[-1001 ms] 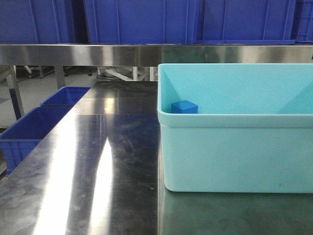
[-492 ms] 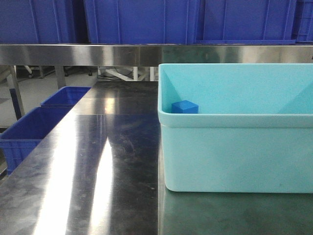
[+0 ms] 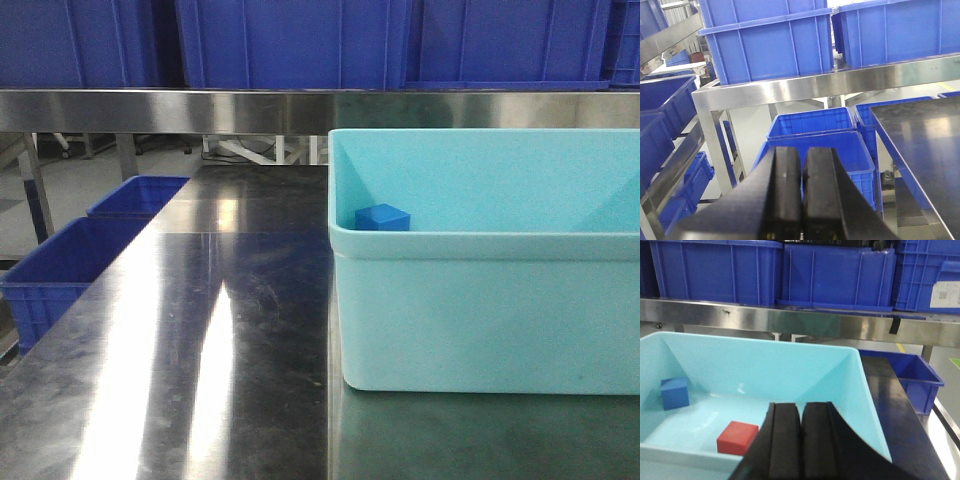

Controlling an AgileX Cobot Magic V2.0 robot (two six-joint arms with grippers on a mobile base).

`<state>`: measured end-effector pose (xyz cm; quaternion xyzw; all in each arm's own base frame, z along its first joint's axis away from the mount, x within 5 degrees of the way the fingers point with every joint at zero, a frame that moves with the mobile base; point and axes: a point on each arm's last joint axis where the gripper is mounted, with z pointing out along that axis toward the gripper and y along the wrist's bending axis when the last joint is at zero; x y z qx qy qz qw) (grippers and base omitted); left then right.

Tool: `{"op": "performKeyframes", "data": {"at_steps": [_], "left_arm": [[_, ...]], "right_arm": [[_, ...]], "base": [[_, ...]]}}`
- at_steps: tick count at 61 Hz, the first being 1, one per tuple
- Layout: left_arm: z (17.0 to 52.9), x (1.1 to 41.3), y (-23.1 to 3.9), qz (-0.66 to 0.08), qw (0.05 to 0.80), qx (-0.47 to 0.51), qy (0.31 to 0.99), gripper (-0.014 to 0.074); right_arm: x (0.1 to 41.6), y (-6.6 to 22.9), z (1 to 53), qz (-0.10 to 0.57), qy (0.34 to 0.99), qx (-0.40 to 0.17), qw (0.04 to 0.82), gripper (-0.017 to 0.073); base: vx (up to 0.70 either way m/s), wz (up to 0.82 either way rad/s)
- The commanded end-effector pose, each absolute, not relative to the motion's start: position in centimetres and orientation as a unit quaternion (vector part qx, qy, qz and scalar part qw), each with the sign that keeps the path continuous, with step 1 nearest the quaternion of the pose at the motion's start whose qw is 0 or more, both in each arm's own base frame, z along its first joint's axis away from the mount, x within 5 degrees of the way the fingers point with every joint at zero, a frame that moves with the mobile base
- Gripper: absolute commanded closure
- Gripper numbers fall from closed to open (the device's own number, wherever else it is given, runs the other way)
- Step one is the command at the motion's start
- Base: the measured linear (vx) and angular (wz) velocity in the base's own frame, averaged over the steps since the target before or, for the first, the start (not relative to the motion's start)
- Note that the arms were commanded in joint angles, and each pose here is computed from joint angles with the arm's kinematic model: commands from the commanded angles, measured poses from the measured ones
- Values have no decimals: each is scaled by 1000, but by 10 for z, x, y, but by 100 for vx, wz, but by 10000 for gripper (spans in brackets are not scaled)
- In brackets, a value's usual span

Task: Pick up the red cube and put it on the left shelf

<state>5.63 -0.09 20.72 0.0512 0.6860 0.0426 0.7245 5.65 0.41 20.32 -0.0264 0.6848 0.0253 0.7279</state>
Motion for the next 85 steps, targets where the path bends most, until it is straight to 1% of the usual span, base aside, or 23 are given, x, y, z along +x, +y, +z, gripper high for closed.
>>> {"op": "performKeyframes", "data": {"at_steps": [1,12,17,27,33,39,45,48,50,53,54,58,59,62,63,66,77,85], "left_arm": [[208,57,-1,41,745,49,663,488],[208,57,-1,41,745,49,663,488],[208,57,-1,41,745,49,663,488],[208,57,-1,41,745,49,663,488],[208,57,-1,41,745,49,663,488],[208,57,-1,41,745,49,663,488],[208,57,-1,41,745,49,663,488],[208,57,-1,41,745,49,663,488],[208,57,-1,41,745,49,663,488],[208,57,-1,41,745,49,663,488],[208,57,-1,41,745,49,663,488],[208,57,-1,41,745,49,663,488],[208,57,-1,41,745,49,663,488],[208,57,-1,41,745,49,663,488],[208,57,-1,41,745,49,663,488],[208,57,-1,41,745,49,663,488],[208,57,-1,41,745,49,663,488],[208,57,-1,41,745,49,663,488]], "right_arm": [[56,5,225,26,642,-29,766,503],[75,6,246,25,685,-29,727,503],[88,7,265,25,696,-30,717,503],[126,9,307,25,710,-29,703,503],[149,11,331,38,720,-13,693,503],[172,12,349,51,746,6,664,501],[195,15,359,49,773,6,632,493],[205,17,362,49,787,3,615,458],[212,20,363,51,799,0,599,411],[221,25,362,53,815,-6,577,319],[224,27,363,55,820,-8,569,270],[235,34,359,57,841,-16,537,127],[239,36,358,58,846,-20,530,78],[245,42,354,59,860,-28,507,-7],[247,44,352,60,864,-32,500,-22],[255,51,346,60,877,-40,475,-48],[267,67,326,61,904,-64,419,-43],[268,71,317,57,917,-70,389,-43]], "base": [[0,0],[0,0],[0,0],[0,0],[0,0],[0,0],[0,0],[0,0],[0,0],[0,0],[0,0],[0,0],[0,0],[0,0],[0,0],[0,0],[0,0],[0,0]]}}
